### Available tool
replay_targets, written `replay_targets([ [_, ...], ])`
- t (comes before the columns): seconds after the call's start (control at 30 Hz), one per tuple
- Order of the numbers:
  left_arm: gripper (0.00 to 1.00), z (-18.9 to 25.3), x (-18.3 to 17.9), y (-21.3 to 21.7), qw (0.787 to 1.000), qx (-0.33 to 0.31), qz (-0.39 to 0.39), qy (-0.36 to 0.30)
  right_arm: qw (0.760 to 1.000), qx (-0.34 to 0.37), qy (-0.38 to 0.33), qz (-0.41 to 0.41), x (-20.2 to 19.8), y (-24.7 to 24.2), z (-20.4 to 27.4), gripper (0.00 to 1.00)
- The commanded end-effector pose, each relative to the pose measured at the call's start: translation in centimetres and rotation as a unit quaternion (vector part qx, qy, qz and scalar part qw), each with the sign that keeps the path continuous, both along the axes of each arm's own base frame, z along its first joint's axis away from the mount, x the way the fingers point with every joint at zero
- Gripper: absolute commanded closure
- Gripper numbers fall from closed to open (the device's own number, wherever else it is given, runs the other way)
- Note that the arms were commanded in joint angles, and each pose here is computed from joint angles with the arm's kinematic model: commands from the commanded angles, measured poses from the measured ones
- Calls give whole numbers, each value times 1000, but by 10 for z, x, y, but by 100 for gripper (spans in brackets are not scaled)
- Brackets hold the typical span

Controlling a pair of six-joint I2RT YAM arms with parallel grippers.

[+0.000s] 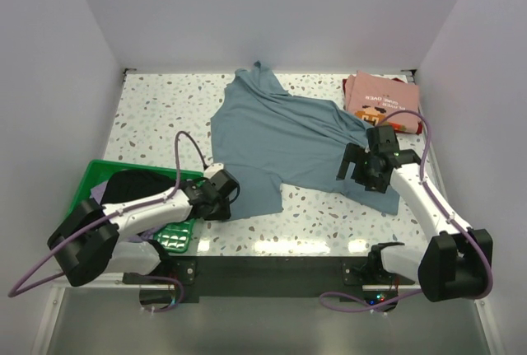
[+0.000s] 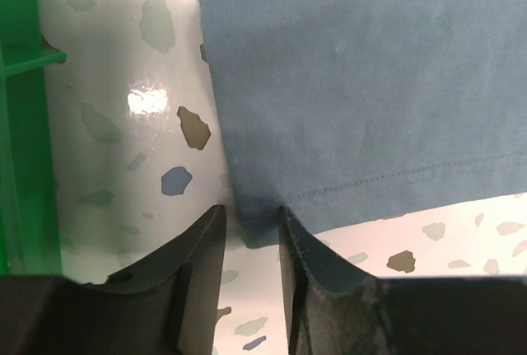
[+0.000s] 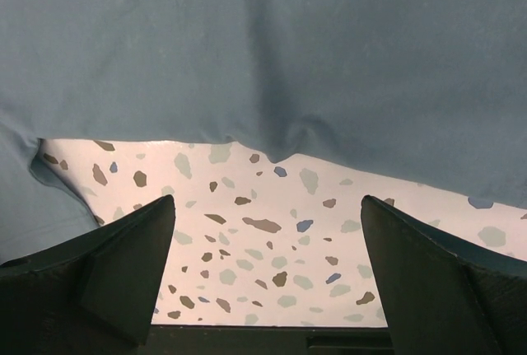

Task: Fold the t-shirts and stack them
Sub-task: Fold the tshirt

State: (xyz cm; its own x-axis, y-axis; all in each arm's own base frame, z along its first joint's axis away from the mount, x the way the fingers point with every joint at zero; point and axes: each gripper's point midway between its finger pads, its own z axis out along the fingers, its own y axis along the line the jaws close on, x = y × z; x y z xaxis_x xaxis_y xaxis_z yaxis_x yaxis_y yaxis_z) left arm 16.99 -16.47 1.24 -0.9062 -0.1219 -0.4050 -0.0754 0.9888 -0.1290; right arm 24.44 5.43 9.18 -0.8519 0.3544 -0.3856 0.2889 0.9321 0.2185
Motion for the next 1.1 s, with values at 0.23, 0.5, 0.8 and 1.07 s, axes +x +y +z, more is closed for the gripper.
replay_targets([
  [0.23,100,-18,-10,-5,999,-8,-19,25,1000,-5,0,-4,-6,-4,2,2],
  [0.5,100,42,32,-25,998,-35,-2,-56,997,-53,36,-42,-23,-34,-8,1],
  [0.8,100,75,103,-26,992,-53,10,-115,979,0,101,-178,-29,-75,-33,4],
  [1.07,100,111,151,-2,984,-85,28,-156,965,-20,120,-231,-27,-92,-46,6],
])
